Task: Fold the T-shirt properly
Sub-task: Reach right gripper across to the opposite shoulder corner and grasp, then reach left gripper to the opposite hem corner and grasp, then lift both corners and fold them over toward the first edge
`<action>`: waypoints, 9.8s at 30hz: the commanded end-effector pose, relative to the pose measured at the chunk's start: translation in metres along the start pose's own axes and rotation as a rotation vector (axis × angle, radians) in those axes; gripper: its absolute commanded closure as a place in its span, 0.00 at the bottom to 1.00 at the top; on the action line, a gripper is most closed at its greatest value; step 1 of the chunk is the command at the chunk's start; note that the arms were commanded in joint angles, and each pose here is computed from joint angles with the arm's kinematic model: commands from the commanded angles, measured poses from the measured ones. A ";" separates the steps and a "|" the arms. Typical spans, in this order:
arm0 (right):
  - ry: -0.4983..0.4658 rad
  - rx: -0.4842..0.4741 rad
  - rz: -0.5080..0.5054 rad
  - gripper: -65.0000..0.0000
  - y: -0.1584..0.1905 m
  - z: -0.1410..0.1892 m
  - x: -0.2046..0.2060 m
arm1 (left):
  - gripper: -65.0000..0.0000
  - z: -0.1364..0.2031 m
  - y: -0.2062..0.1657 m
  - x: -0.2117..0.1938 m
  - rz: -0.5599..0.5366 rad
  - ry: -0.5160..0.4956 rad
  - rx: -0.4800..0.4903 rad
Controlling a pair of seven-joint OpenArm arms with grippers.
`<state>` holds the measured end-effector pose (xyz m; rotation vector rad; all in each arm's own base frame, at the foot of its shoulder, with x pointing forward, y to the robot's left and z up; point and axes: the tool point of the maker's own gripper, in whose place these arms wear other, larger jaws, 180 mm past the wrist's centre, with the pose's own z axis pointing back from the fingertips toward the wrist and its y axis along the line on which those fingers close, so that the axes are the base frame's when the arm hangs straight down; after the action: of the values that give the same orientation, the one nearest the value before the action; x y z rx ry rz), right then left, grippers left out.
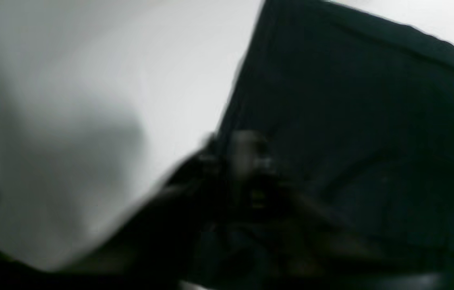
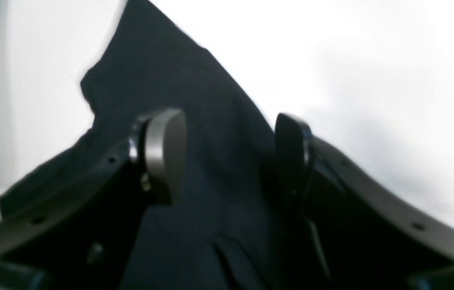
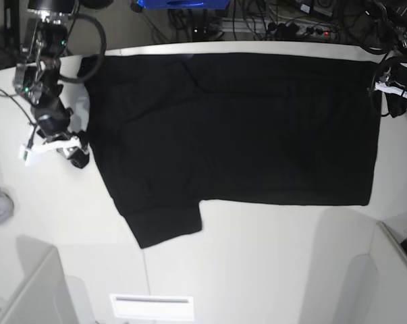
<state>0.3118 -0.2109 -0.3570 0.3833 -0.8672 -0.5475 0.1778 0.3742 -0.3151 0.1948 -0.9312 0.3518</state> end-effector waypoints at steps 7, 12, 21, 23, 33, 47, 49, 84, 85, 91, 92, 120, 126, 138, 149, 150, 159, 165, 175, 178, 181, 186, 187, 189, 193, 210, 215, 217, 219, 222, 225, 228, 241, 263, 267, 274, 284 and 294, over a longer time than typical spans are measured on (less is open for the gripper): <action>-0.006 0.035 -0.044 0.49 0.015 -0.043 0.041 | 1.00 0.004 0.005 0.013 -0.018 -0.042 0.010; 0.057 0.048 0.029 0.48 0.033 -0.072 0.045 | 1.00 0.005 0.006 0.011 -0.019 -0.036 0.013; 0.087 0.048 0.076 0.47 0.054 -0.127 0.065 | 1.00 0.005 0.006 0.008 -0.017 -0.027 0.015; 0.113 0.050 0.089 0.47 0.056 -0.139 0.066 | 1.00 0.006 0.007 0.008 -0.018 -0.027 0.018; 0.218 0.065 0.139 0.45 0.071 -0.170 0.060 | 1.00 0.022 0.044 0.012 0.017 -0.054 0.122; 0.263 0.073 0.277 0.42 0.087 -0.181 0.015 | 1.00 0.025 0.047 0.006 0.009 -0.034 0.128; 0.259 0.065 0.295 0.42 0.084 -0.182 0.011 | 1.00 0.025 0.047 0.006 0.007 -0.032 0.131; 0.251 0.059 0.314 1.00 0.080 -0.182 0.008 | 0.17 -0.141 0.003 0.077 -0.090 0.080 0.035; 0.251 0.059 0.314 1.00 0.080 -0.182 0.008 | 0.17 -0.149 -0.003 0.078 -0.098 0.085 0.019; 0.249 0.057 0.315 1.00 0.079 -0.182 0.010 | 0.17 -0.182 -0.031 0.096 -0.131 0.056 -0.061; 0.251 0.056 0.315 1.00 0.078 -0.182 0.009 | 0.17 -0.187 -0.036 0.098 -0.130 0.056 -0.074; 0.245 0.058 0.318 1.00 0.078 -0.181 0.012 | 0.17 -0.247 -0.077 0.080 -0.075 0.127 -0.112; 0.244 0.057 0.318 1.00 0.078 -0.181 0.012 | 0.17 -0.250 -0.076 0.066 -0.052 0.124 -0.114; 0.247 0.055 0.317 1.00 0.077 -0.181 0.011 | 0.50 -0.250 -0.082 0.066 -0.044 0.122 -0.127; 0.195 0.062 0.314 1.00 0.076 -0.183 0.015 | 1.00 -0.249 -0.081 0.066 -0.051 0.114 -0.129; 0.184 0.062 0.313 1.00 0.076 -0.183 0.016 | 1.00 -0.248 -0.080 0.069 -0.060 0.100 -0.126; 0.117 0.082 0.328 1.00 0.079 -0.181 0.033 | 1.00 -0.225 -0.084 0.091 -0.199 0.016 -0.125; 0.074 0.139 0.369 1.00 0.090 -0.169 0.039 | 1.00 -0.213 -0.086 0.093 -0.222 -0.024 -0.136; 0.038 0.180 0.417 1.00 0.085 -0.148 0.038 | 1.00 -0.186 -0.094 0.093 -0.112 -0.052 -0.229; 0.034 0.205 0.430 1.00 0.090 -0.141 0.033 | 1.00 -0.177 -0.099 0.098 -0.144 -0.083 -0.240; 0.067 0.200 0.448 1.00 0.083 -0.135 0.028 | 1.00 -0.169 -0.102 0.099 -0.166 -0.100 -0.247; 0.067 0.214 0.472 1.00 0.083 -0.125 0.023 | 1.00 -0.157 -0.079 0.100 -0.138 -0.095 -0.201; 0.068 0.215 0.473 1.00 0.080 -0.123 0.022 | 1.00 -0.154 -0.078 0.102 -0.124 -0.093 -0.198; 0.068 0.222 0.476 1.00 0.081 -0.121 0.020 | 1.00 -0.145 -0.080 0.109 -0.137 -0.105 -0.221; 0.068 0.243 0.487 1.00 0.085 -0.113 0.013 | 1.00 -0.134 -0.076 0.103 -0.169 -0.091 -0.220; 0.060 0.240 0.411 1.00 0.077 -0.069 0.017 | 1.00 -0.103 -0.080 0.082 -0.265 -0.087 -0.227; 0.069 0.231 0.395 1.00 0.068 -0.056 0.012 | 1.00 -0.092 -0.077 0.079 -0.281 -0.084 -0.218; 0.059 0.232 0.391 1.00 0.067 -0.050 0.012 | 1.00 -0.088 -0.077 0.081 -0.277 -0.096 -0.212; 0.051 0.228 0.389 1.00 0.063 -0.045 0.013 | 1.00 -0.084 -0.079 0.083 -0.281 -0.100 -0.214; 0.051 0.224 0.389 1.00 0.059 -0.039 0.010 | 1.00 -0.080 -0.081 0.083 -0.297 -0.081 -0.211; 0.052 0.225 0.385 1.00 0.056 -0.032 0.005 | 1.00 -0.076 -0.082 0.079 -0.312 -0.071 -0.211; 0.045 0.220 0.380 1.00 0.052 -0.024 0.004 | 1.00 -0.069 -0.085 0.082 -0.333 -0.084 -0.214; 0.067 0.192 0.378 1.00 0.039 0.008 0.000 | 1.00 -0.052 -0.073 0.076 -0.205 -0.099 -0.269; 0.120 0.212 0.384 1.00 0.037 0.041 -0.035 | 1.00 -0.047 -0.061 0.067 -0.223 -0.067 -0.254; 0.130 0.248 0.350 1.00 0.043 0.045 -0.037 | 1.00 -0.047 -0.061 0.067 -0.223 -0.067 -0.254; 0.152 0.248 0.348 1.00 0.041 0.054 -0.048 | 1.00 -0.043 -0.058 0.058 -0.265 -0.035 -0.276; 0.142 0.221 0.339 1.00 0.031 0.067 -0.048 | 1.00 -0.032 -0.034 0.056 -0.283 -0.015 -0.227; 0.205 0.199 0.328 1.00 0.020 0.080 -0.072 | 1.00 -0.018 -0.041 0.047 -0.326 -0.001 -0.239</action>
<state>0.2095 -0.1591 -0.3541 0.4558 -0.7249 -0.1336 0.2275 0.3494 -0.3019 0.1090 -0.8777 -0.0395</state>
